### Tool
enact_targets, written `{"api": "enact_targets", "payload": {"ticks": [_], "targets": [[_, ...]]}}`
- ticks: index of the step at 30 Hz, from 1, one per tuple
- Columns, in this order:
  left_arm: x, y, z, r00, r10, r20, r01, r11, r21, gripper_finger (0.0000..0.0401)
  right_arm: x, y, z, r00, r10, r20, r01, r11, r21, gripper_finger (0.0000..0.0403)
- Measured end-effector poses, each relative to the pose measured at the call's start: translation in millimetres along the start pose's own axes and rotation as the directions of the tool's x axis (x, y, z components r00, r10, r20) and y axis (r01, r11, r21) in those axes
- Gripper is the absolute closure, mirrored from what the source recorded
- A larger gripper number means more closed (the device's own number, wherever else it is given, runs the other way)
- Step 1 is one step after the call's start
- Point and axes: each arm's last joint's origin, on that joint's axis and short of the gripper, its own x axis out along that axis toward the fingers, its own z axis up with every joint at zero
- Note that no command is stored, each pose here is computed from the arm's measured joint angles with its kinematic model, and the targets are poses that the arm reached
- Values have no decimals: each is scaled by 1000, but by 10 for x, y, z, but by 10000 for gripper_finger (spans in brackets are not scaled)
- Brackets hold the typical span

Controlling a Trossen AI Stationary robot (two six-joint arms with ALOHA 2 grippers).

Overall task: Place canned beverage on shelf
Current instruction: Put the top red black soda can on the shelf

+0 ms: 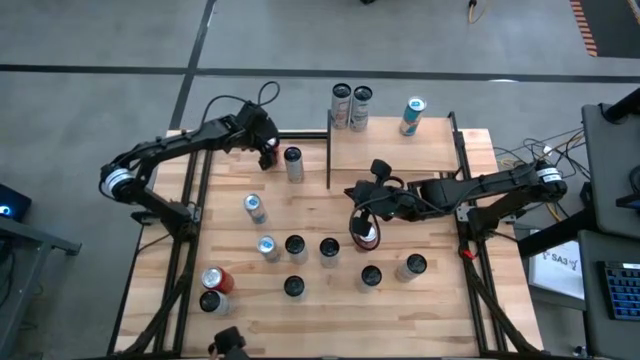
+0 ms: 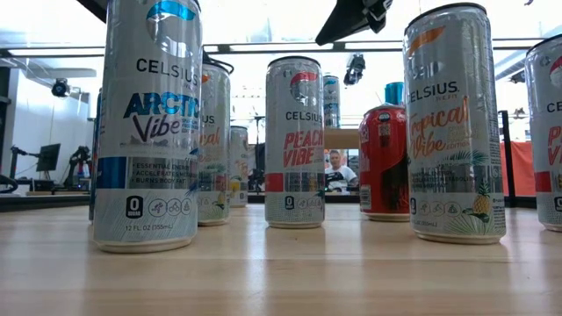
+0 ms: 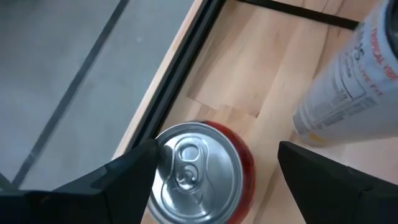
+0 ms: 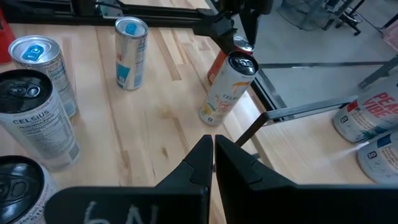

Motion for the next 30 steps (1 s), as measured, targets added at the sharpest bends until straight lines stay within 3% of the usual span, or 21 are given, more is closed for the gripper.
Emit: {"api": "enact_targets", "payload": {"ticks": [14,23,30], "targets": [[-380,6,-19,998,16,61,-14,1000,-24,88,3,2,-1,1000,0,0,0,1000,13,394],[-372,9,-17,998,20,60,-18,999,-31,84,5,3,-2,1000,0,-1,0,1000,23,394],[-348,7,-20,999,18,51,-17,1000,-24,52,5,3,-2,1000,0,-1,0,1000,23,394]]}}
